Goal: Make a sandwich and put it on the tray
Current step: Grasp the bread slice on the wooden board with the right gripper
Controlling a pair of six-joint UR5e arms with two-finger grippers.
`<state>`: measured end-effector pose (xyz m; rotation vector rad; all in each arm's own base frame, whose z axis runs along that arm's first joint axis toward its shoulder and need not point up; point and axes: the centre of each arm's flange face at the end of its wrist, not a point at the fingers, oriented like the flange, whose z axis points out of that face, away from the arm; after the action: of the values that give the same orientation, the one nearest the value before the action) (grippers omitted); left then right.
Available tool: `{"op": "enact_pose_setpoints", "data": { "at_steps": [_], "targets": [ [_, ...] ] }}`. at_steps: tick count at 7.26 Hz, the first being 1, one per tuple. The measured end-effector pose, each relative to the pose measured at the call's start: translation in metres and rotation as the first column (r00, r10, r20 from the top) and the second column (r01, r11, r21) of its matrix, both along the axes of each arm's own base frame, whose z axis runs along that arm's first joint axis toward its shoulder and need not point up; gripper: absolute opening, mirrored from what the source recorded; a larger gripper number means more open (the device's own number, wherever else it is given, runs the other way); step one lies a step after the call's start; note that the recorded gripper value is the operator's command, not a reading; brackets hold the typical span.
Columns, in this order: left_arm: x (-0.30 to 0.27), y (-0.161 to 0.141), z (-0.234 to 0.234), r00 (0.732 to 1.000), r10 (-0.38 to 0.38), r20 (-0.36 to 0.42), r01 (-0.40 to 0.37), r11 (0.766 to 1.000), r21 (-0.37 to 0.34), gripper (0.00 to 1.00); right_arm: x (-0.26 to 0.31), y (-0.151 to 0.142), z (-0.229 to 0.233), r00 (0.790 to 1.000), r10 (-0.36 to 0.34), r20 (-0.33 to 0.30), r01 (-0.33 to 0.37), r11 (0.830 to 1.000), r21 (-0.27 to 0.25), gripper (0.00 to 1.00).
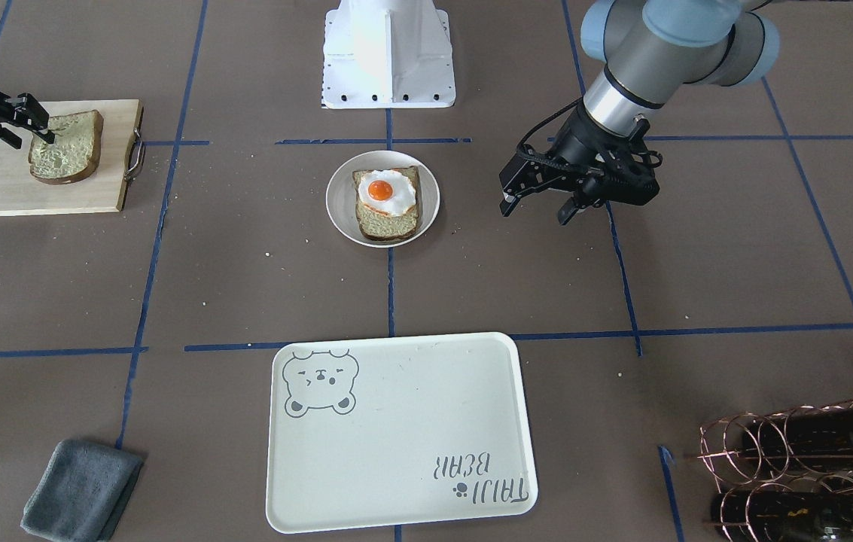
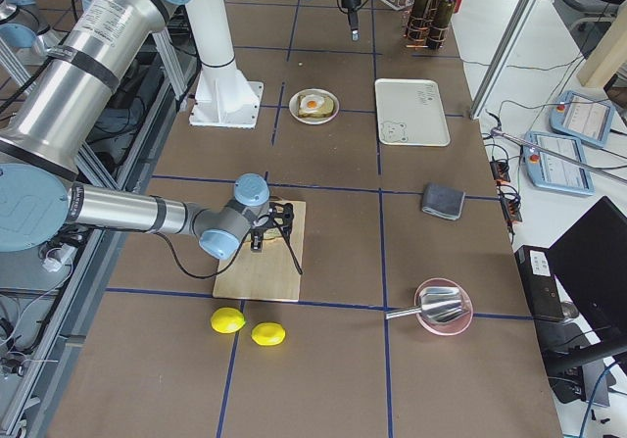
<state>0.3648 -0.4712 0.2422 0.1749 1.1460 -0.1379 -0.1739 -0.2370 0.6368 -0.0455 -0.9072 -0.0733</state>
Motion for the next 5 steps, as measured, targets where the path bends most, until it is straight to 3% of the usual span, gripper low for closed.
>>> {"op": "enact_pose_setpoints", "data": {
  "at_steps": [1,2,3,5],
  "targets": [
    [-0.0002,-0.0001,0.0001,1.000,0.000,0.000,0.000,1.000,0.000,1.00,-0.0008,0.0001,0.0013,1.000,-0.002,-0.002,0.002,1.000,-0.001,0.41],
    [-0.0003,-0.0001,0.0003,1.000,0.000,0.000,0.000,1.000,0.000,1.00,-0.0015,-0.0001,0.0018,1.000,-0.003,-0.002,0.003,1.000,-0.002,0.07],
    [-0.0004,-0.0001,0.0006,1.000,0.000,0.000,0.000,1.000,0.000,1.00,-0.0019,-0.0003,0.0019,1.000,-0.003,-0.001,0.003,1.000,-0.001,0.00],
    [-0.0005,0.0000,0.0014,1.000,-0.001,0.001,0.001,1.000,-0.001,1.00,-0.0027,-0.0012,0.0009,1.000,-0.003,0.002,0.003,1.000,0.000,0.00]
  ]
}}
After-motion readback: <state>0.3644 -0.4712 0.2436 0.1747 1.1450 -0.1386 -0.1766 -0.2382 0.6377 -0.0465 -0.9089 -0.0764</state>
